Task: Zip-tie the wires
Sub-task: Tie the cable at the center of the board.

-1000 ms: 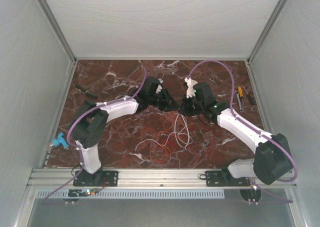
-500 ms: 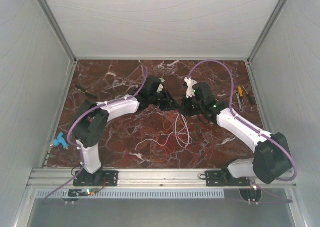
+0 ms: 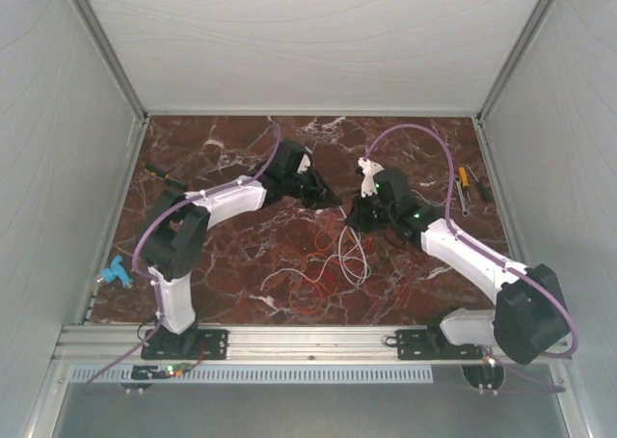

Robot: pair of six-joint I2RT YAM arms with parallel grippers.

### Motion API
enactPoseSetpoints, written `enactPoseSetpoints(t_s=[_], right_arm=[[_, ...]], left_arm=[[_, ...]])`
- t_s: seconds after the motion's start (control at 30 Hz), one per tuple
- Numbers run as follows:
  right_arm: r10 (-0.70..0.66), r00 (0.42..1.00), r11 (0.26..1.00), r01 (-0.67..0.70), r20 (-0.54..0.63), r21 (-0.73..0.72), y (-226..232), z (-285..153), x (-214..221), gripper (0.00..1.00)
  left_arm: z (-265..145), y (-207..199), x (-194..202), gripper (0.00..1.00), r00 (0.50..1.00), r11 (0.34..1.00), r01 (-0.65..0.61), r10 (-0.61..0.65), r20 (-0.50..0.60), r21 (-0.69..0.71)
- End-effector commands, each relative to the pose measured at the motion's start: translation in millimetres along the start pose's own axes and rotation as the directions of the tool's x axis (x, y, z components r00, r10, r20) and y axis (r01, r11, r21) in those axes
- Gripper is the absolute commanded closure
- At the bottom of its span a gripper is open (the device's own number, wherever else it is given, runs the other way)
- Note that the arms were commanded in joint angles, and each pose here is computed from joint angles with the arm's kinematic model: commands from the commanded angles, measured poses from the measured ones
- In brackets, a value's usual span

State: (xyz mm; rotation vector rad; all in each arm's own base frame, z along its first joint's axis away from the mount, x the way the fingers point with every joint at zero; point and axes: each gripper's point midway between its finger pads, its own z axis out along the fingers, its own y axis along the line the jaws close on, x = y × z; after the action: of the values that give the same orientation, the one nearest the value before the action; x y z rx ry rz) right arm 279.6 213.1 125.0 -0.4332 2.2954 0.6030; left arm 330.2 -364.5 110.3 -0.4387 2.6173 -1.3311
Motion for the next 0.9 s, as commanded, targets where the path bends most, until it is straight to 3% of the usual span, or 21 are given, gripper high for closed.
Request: enactPoseSetpoints(t_s=[0.0,0.87], right_arm=[[0.016,0.999,1.000,-0.016,-0.036,0.018,-1.5,-4.5,16.8,1.00],[0.070,0.994,0.997,-0.068,-0.088,0.023,-1.2,0.4,57.3,1.00]], left_arm=[[-1.3,-10.4,-39.0,1.00,0.995,0.999,-0.039,0.038,0.095,0.006],[6.0,73.2,-174.1,1.00,0.965,0.985,0.033,0.012,0.260,-0.168]])
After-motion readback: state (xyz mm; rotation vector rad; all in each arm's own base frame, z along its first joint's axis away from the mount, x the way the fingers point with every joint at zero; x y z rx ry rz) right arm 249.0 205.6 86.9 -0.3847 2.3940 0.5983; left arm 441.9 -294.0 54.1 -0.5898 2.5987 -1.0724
